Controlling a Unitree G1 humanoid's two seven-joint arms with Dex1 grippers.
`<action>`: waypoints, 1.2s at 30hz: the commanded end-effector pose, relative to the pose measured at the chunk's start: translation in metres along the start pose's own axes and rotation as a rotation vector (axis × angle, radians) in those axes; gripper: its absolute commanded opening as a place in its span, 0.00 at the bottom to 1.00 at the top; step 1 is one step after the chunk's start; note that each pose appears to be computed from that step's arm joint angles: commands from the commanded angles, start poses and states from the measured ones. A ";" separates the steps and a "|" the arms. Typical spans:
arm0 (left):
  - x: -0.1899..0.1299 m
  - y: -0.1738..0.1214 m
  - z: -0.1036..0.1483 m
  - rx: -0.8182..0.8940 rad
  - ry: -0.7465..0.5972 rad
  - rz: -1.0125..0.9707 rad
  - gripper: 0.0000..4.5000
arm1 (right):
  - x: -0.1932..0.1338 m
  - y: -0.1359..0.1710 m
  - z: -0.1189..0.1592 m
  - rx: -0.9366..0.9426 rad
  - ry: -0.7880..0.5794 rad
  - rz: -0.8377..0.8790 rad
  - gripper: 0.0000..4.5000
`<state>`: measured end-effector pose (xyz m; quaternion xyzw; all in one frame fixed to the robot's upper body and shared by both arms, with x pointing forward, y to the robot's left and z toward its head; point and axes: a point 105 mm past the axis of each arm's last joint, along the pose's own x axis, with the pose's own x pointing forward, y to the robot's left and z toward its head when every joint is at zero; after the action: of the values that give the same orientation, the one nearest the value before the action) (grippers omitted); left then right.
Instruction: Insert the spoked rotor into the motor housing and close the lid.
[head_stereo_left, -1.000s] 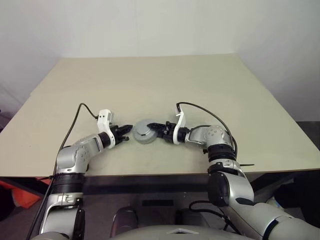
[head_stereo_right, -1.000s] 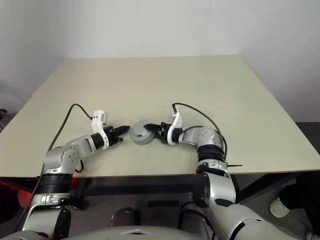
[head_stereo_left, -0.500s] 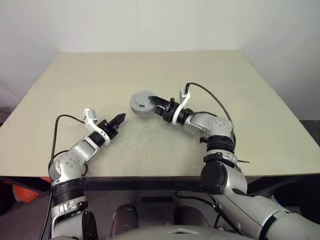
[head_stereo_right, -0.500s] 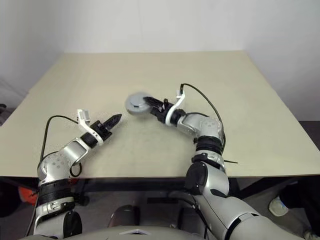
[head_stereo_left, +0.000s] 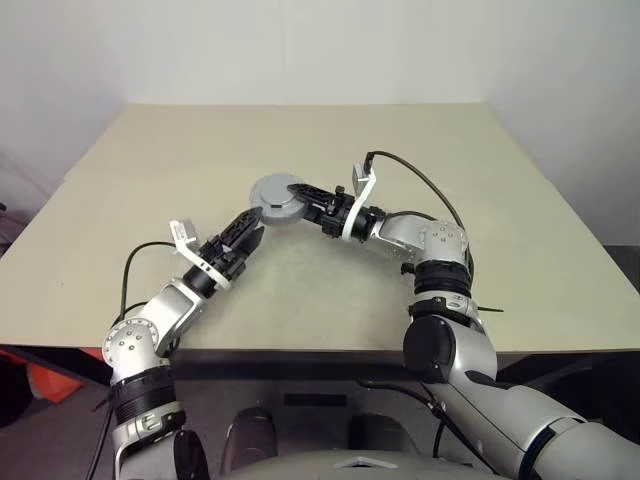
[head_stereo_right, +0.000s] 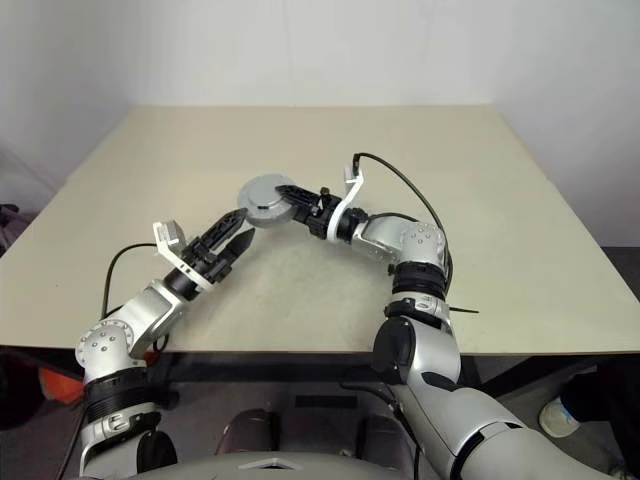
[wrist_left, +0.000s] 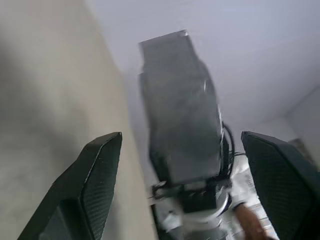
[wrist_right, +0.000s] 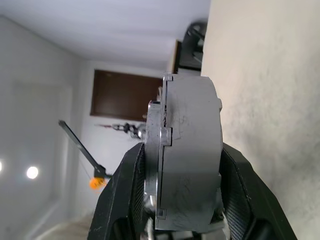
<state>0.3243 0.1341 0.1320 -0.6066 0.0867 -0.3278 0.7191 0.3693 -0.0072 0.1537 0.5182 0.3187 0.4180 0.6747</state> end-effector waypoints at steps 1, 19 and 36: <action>0.017 -0.005 0.004 -0.026 -0.005 -0.046 0.90 | 0.001 0.032 0.004 -0.081 -0.001 0.105 0.45; 0.036 0.010 0.016 0.004 -0.030 -0.021 0.51 | 0.000 0.018 0.007 -0.132 -0.040 0.025 0.45; -0.017 0.071 0.090 0.202 -0.423 0.381 0.51 | -0.014 -0.034 0.050 -0.243 -0.293 -0.280 1.00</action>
<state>0.3814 0.1923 0.0709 -0.5753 0.0614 -0.0965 0.8099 0.4105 -0.0426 0.1238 0.4378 0.2529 0.2718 0.8188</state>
